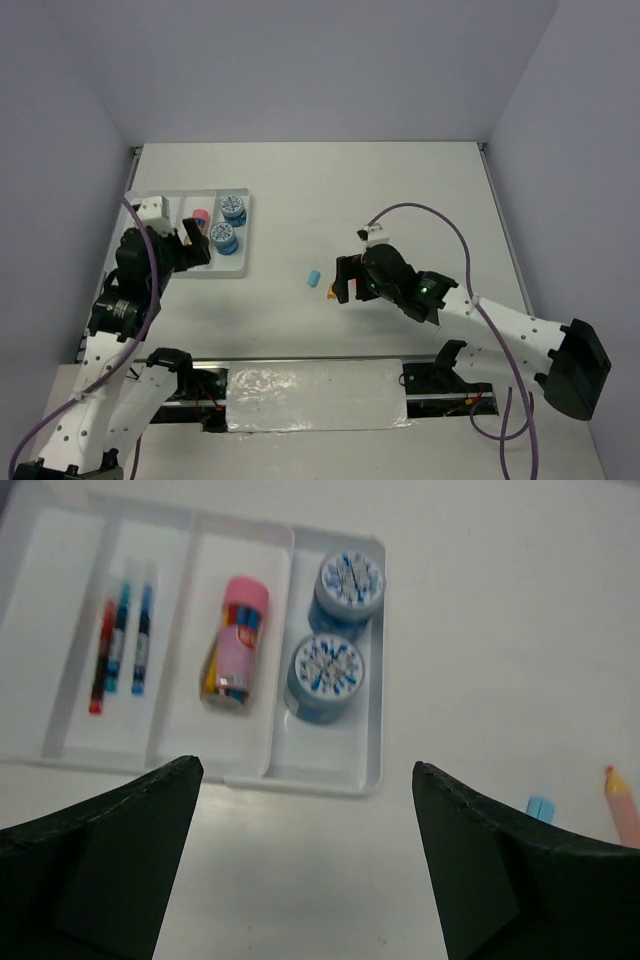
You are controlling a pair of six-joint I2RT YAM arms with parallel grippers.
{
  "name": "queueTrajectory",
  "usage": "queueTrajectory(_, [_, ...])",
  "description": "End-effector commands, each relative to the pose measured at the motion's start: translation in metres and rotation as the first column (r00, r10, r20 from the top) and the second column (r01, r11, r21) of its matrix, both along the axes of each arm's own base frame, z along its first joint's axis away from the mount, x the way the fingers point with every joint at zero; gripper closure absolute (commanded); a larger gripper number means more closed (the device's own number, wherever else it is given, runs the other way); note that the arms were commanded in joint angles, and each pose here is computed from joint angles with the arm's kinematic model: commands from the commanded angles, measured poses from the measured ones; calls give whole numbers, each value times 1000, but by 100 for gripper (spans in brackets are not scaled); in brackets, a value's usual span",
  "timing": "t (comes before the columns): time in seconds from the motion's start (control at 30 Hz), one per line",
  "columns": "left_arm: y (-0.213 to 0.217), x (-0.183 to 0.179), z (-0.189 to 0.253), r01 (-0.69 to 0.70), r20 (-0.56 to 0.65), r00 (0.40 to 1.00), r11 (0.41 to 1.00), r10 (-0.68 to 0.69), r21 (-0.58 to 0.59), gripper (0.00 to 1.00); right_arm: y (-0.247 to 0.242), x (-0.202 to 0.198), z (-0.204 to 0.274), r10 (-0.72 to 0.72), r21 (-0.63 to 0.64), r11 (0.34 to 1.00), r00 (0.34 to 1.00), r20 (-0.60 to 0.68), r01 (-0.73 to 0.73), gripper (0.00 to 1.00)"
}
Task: Sort the stationery into containers
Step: Pick up the pen from the center of the board.
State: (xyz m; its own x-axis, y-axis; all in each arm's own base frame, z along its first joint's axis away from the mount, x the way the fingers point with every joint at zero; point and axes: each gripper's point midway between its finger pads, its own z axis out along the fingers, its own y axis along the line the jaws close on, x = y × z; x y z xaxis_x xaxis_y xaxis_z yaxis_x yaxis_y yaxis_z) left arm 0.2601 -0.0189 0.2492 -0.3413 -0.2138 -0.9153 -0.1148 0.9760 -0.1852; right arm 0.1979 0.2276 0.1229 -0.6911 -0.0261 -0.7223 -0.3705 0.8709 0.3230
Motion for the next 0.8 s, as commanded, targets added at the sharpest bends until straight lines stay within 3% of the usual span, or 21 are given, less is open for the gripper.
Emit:
queueTrajectory(0.0, [-22, -10, -22, 100, -20, 995, 993, -101, -66, 1, -10, 21, 3, -157, -31, 987, 988, -8, 156, 4])
queueTrajectory(0.07, [-40, -13, -12, 197, 5, 980, 977, -197, -80, 1, -16, 29, -8, -216, -55, 975, 976, -28, 214, 5])
queueTrajectory(0.27, [-46, -8, -27, 221, -39, 973, 971, -225, -91, 1, -52, 71, -37, -319, -156, 940, 943, -95, 302, 28])
queueTrajectory(0.77, [-54, -9, -33, 264, -56, 961, 959, -271, -99, 1, -79, 111, -67, -409, -316, 884, 898, -162, 345, 44])
